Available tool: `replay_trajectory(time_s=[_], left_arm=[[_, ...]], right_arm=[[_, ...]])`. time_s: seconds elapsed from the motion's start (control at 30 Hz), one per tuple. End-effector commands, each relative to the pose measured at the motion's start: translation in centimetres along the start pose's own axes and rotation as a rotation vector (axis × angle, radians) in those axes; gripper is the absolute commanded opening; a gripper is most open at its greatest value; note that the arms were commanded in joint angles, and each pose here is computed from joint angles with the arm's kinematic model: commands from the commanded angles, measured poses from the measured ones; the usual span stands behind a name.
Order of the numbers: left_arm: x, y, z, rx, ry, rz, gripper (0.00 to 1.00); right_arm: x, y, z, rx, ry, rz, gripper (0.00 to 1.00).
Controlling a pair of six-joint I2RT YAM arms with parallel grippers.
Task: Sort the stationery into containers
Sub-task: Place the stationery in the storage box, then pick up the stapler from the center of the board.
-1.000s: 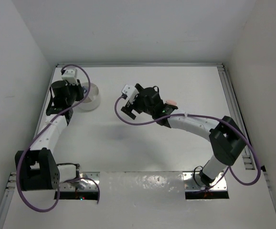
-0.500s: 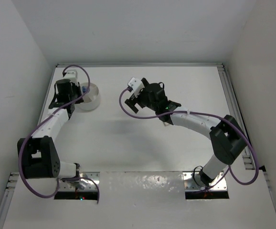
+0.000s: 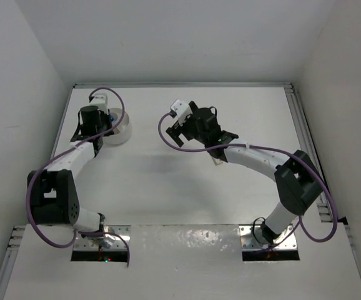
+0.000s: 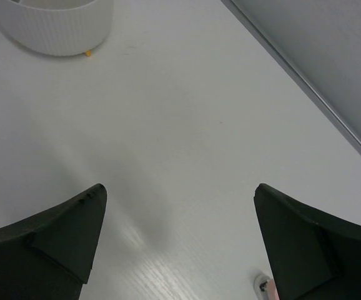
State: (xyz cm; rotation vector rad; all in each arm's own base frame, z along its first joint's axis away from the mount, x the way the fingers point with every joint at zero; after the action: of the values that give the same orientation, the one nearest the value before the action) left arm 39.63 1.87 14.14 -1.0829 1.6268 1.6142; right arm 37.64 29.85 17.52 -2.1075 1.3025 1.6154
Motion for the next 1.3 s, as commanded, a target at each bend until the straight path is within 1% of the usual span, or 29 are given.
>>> replay_trajectory(time_s=[0.0, 0.03, 0.1, 0.13, 0.23, 0.27, 0.3, 0.33, 0.37, 0.4, 0.43, 0.47, 0.5, 0.53, 0.57, 0.63, 0.67, 0.73, 0.77, 0.8, 0.83, 0.9, 0.93, 0.97, 1.0, 1.07, 1.17, 1.23, 1.27], left_arm=[[-0.6, -0.3, -0.3, -0.002, -0.010, -0.049, 0.18], [-0.4, -0.3, -0.4, -0.003, -0.009, -0.043, 0.23], [-0.3, -0.3, -0.5, 0.001, -0.010, -0.043, 0.26], [-0.5, -0.2, -0.5, 0.000, -0.010, -0.047, 0.30], [-0.9, -0.1, -0.5, -0.002, -0.009, -0.061, 0.34], [-1.4, 0.0, -0.6, 0.000, -0.009, -0.072, 0.36], [-1.5, 0.1, -0.7, 0.008, -0.016, -0.074, 0.41], [-1.7, 0.1, -0.7, 0.010, -0.017, -0.078, 0.42], [-1.9, 0.2, -0.8, 0.010, -0.018, -0.081, 0.42], [-2.1, 0.4, -0.7, 0.011, -0.023, -0.085, 0.45], [-2.3, 0.4, -0.8, 0.013, -0.022, -0.089, 0.45], [-2.6, 0.5, -0.8, 0.013, -0.025, -0.095, 0.45], [-2.9, 0.7, -0.9, 0.017, -0.025, -0.102, 0.45], [-3.2, 0.9, -1.1, 0.028, -0.028, -0.109, 0.45], [-3.7, 1.4, -2.6, 0.074, -0.054, -0.123, 0.45], [-4.5, 1.8, -3.3, 0.104, -0.067, -0.145, 0.45], [-5.1, 2.4, -3.8, 0.117, -0.078, -0.167, 0.45], [-5.8, 3.2, -5.8, 0.218, -0.115, -0.197, 0.45], [-6.4, 3.7, -6.4, 0.246, -0.139, -0.231, 0.45], [-6.5, 4.1, -7.4, 0.304, -0.161, -0.246, 0.46], [-6.4, 4.7, -8.2, 0.347, -0.183, -0.258, 0.46], [-6.5, 5.4, -9.3, 0.423, -0.212, -0.286, 0.46], [-6.5, 5.5, -9.4, 0.439, -0.216, -0.289, 0.47], [-6.4, 5.8, -9.8, 0.468, -0.220, -0.288, 0.47], [-6.4, 6.0, -9.9, 0.478, -0.223, -0.291, 0.47], [-6.4, 6.2, -10.0, 0.490, -0.222, -0.295, 0.47], [-6.4, 6.4, -10.1, 0.493, -0.223, -0.301, 0.47], [-6.5, 6.4, -10.0, 0.487, -0.223, -0.302, 0.47], [-6.6, 6.4, -10.0, 0.484, -0.227, -0.306, 0.47]], right_arm=[[-0.6, 1.3, -1.8, 0.059, -0.048, -0.007, 0.99], [-0.5, 1.5, -2.0, 0.064, -0.051, -0.005, 0.99], [-0.1, 1.9, -2.1, 0.078, -0.052, 0.005, 0.99], [0.2, 2.1, -2.2, 0.082, -0.053, 0.011, 0.99], [0.1, 2.8, -3.1, 0.112, -0.099, 0.012, 0.99], [1.2, 3.2, -3.8, 0.112, -0.133, 0.058, 0.99], [1.4, 3.4, -3.9, 0.088, -0.185, 0.068, 0.99], [1.1, 3.6, -4.6, 0.088, -0.207, 0.073, 0.99], [2.1, 4.1, -6.1, 0.107, -0.232, 0.099, 0.99], [3.2, 4.5, -6.3, 0.098, -0.233, 0.142, 0.99], [4.3, 5.0, -6.8, 0.104, -0.238, 0.183, 0.99], [5.5, 5.5, -8.5, 0.134, -0.249, 0.217, 0.99], [7.3, 6.4, -9.0, 0.136, -0.263, 0.290, 0.99], [8.1, 6.7, -9.2, 0.086, -0.257, 0.308, 0.99], [10.9, 7.9, -10.0, 0.065, -0.244, 0.396, 0.87], [13.4, 8.8, -10.9, 0.066, -0.239, 0.478, 0.68], [15.4, 9.4, -11.7, 0.081, -0.236, 0.540, 0.58], [17.4, 9.8, -11.9, 0.036, -0.134, 0.591, 0.59], [18.7, 9.7, -11.8, -0.010, -0.047, 0.615, 0.74], [19.3, 9.6, -11.8, -0.042, -0.006, 0.619, 0.80], [19.9, 9.4, -11.4, -0.095, 0.005, 0.605, 0.85], [21.5, 8.7, -11.2, -0.156, 0.022, 0.609, 0.88], [20.8, 8.0, -12.0, -0.165, 0.025, 0.589, 0.87], [22.0, 7.9, -11.0, -0.246, 0.011, 0.600, 0.84], [22.1, 7.5, -11.2, -0.261, 0.018, 0.594, 0.83], [22.0, 6.4, -11.7, -0.256, 0.044, 0.572, 0.79], [22.8, 5.2, -11.6, -0.262, 0.052, 0.568, 0.67], [23.6, 4.6, -11.7, -0.277, 0.045, 0.584, 0.62], [23.9, 4.5, -11.4, -0.296, 0.041, 0.591, 0.62]])
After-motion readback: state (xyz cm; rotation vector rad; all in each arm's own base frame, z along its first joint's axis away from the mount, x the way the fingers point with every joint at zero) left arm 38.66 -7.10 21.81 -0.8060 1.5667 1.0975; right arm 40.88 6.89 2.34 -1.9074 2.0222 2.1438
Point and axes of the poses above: each gripper's point midway between its finger pads, its own y axis back along the fingers, its own z axis along the line the jaws close on, x = y × z, the point moved 2 cm from there along y, back along the fingers, and after that the axes turned 6 degrees about y, right-handed, at the moved point
